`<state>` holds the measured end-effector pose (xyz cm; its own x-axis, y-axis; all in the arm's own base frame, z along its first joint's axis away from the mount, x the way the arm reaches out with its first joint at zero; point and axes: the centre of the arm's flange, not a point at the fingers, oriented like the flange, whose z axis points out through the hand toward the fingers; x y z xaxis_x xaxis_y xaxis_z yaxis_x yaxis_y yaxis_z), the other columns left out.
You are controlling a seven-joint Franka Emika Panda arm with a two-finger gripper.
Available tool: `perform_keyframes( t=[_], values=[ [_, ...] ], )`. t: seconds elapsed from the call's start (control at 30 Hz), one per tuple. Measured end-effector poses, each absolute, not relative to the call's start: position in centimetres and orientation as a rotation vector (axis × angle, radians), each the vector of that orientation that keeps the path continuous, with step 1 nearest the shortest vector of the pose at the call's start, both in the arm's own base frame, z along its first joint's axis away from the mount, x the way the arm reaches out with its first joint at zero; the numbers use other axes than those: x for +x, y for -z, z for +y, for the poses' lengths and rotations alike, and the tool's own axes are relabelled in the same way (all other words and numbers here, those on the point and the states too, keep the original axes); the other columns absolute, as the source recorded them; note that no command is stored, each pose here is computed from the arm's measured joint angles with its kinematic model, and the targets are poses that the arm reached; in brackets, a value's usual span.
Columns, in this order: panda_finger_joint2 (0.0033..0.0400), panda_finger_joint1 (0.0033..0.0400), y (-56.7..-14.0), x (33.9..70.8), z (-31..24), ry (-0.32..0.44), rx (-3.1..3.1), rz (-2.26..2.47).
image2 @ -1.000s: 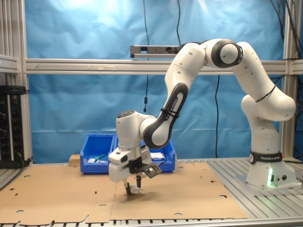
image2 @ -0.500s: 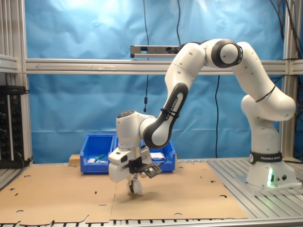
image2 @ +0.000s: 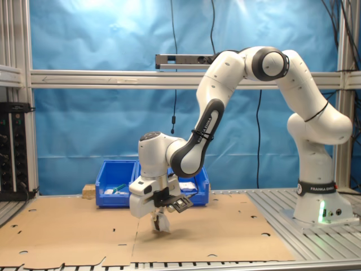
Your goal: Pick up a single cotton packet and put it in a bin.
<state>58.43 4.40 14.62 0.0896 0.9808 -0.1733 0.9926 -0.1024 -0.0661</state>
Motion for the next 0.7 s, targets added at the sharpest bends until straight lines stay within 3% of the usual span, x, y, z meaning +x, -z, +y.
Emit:
perform_keyframes(
  t=[0.7],
  values=[
    [0.0053, 0.0053, -16.8, 58.7, 4.6, 0.226, 2.265, 2.051]
  ],
)
